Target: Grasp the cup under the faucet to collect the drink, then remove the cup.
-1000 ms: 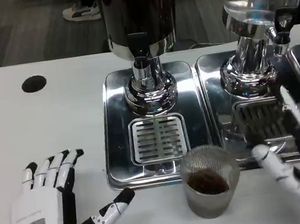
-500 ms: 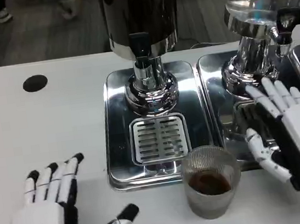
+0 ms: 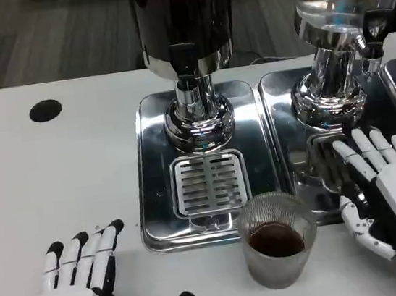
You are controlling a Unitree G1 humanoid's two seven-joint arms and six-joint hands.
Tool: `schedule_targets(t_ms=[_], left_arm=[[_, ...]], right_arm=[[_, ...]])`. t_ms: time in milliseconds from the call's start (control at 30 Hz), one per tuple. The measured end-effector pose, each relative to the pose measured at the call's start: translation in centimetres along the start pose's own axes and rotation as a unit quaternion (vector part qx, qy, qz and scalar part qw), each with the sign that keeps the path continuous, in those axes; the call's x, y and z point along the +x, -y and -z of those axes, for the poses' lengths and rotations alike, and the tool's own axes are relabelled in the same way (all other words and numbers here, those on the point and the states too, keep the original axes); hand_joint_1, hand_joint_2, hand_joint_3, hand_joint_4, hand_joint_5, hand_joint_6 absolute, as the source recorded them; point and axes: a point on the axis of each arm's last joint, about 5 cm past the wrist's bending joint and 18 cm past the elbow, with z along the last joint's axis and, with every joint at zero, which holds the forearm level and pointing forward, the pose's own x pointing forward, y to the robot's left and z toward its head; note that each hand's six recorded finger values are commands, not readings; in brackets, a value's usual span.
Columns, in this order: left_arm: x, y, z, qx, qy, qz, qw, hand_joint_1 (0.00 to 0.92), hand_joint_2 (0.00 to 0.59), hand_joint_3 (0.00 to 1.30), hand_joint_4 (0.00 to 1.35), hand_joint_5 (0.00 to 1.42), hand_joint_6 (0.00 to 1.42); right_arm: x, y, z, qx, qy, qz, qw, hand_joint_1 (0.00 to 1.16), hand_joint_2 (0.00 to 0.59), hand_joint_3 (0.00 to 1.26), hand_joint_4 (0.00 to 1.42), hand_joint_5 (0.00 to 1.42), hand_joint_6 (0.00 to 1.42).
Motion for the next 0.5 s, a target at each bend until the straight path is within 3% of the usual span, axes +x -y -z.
schedule_targets(t_ms=[500], left_arm=[[0.16, -0.17, 0.19, -0.011, -0.012, -0.007, 0.9998, 0.000, 0.138, 0.17, 0.00, 0.10, 0.05]], right_arm=[[0.01, -0.28, -0.37, 0.004, 0.002, 0.003, 1.0000, 0.00, 0.586, 0.12, 0.00, 0.00, 0.00]])
